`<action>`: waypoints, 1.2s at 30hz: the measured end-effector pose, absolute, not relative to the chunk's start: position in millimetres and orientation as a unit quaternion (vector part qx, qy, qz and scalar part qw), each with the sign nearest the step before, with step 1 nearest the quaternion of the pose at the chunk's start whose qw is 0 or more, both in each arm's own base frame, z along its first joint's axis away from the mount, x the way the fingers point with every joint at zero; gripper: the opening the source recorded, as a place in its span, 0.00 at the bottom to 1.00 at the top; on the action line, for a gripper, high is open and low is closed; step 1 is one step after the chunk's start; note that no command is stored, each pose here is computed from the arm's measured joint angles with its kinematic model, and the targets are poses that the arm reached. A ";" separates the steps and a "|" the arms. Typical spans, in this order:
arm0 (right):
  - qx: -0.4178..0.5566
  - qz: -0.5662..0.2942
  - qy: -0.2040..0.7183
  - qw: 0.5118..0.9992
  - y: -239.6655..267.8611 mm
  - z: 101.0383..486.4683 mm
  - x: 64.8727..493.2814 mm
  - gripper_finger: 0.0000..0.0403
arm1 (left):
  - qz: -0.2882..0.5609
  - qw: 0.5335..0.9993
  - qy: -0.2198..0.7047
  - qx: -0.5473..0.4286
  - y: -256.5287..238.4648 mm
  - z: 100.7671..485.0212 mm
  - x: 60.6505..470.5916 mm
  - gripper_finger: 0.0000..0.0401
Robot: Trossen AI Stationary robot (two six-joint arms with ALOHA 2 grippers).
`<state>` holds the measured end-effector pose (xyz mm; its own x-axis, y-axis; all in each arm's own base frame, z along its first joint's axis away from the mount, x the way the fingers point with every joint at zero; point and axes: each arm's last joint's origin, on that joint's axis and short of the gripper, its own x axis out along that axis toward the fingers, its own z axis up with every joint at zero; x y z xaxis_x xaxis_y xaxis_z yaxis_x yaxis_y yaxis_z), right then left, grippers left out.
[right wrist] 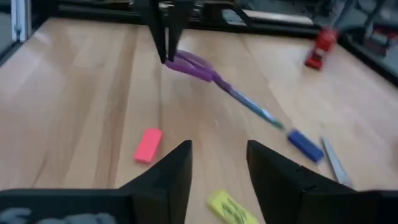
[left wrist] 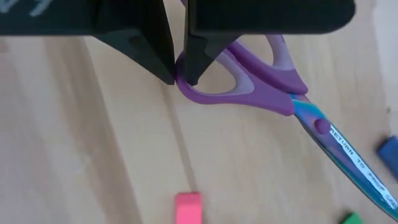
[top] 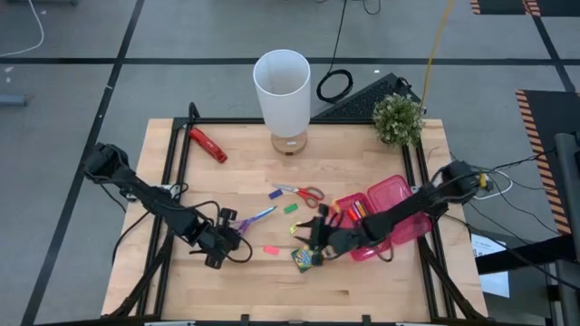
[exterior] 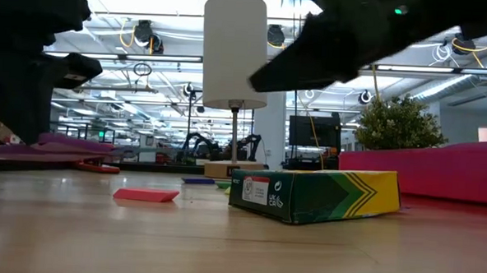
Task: Pack school essentials
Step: Put the violet scissors into the pink supply box
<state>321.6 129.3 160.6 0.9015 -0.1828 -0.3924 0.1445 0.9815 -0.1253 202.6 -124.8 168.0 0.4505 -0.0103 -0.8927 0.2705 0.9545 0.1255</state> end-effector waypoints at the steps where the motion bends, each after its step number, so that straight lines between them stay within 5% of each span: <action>1: -0.063 -0.080 0.208 0.973 131.8 160.4 328.7 0.39 | -0.089 0.844 0.515 0.123 -125.6 168.4 203.2 0.06; 11: -0.188 -0.079 0.281 0.938 136.2 170.1 388.2 0.58 | -0.134 0.858 0.488 0.090 -132.6 172.5 209.0 0.06; 36: -0.257 0.021 0.339 0.905 130.9 152.2 390.0 0.43 | -0.209 0.866 0.449 0.067 -145.3 178.7 212.4 0.06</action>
